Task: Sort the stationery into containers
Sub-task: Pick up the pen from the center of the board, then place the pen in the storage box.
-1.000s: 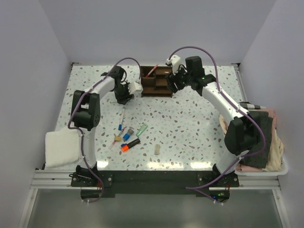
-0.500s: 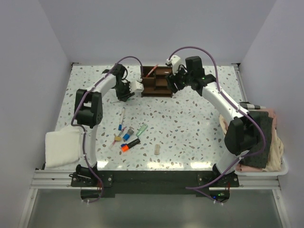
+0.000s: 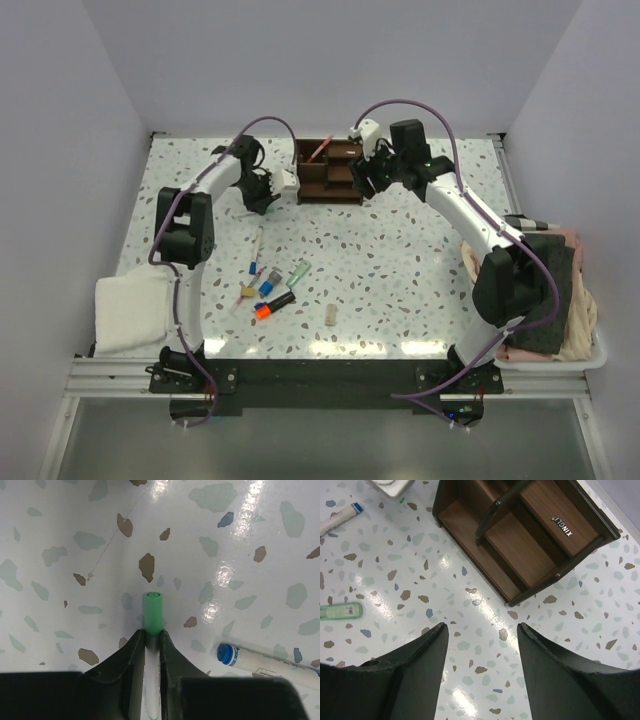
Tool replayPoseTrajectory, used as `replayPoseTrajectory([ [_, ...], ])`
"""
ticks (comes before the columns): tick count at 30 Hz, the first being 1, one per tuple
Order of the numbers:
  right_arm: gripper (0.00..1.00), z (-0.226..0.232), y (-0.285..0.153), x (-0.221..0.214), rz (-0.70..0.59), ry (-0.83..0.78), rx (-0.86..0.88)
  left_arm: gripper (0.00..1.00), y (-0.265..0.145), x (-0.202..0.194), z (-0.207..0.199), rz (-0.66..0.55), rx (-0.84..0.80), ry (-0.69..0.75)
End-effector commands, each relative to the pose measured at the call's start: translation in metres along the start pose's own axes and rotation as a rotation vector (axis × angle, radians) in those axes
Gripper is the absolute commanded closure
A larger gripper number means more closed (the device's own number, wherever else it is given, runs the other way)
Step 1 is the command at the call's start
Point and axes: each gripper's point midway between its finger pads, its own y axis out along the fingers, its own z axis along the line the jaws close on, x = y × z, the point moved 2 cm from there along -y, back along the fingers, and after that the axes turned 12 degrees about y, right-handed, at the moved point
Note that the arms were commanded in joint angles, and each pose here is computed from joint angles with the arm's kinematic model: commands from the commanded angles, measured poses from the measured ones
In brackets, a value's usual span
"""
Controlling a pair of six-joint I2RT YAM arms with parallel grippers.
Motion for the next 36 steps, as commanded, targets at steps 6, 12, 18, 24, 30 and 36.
replayPoseTrajectory([
  [6,0.39,0.002,-0.016,0.022,-0.06,-0.032,0.008,0.96,0.045,-0.042,-0.052,0.097,-0.129,-0.155],
  [12,0.4,0.001,-0.023,0.027,-0.079,-0.044,-0.009,1.0,-0.018,0.004,-0.025,-0.016,-0.034,-0.131],
  [18,0.41,0.001,-0.027,0.027,-0.081,-0.049,-0.023,1.0,-0.125,0.098,0.013,-0.309,0.104,-0.063],
  [24,0.41,-0.003,-0.027,0.029,-0.081,-0.059,-0.042,1.0,-0.174,0.164,0.021,-0.649,0.239,0.023],
  [30,0.41,-0.004,-0.026,0.031,-0.094,-0.064,-0.051,1.0,-0.209,0.211,0.045,-0.976,0.364,0.079],
  [36,0.41,-0.005,-0.028,0.027,-0.089,-0.058,-0.057,1.0,-0.223,0.239,0.069,-1.289,0.351,0.019],
])
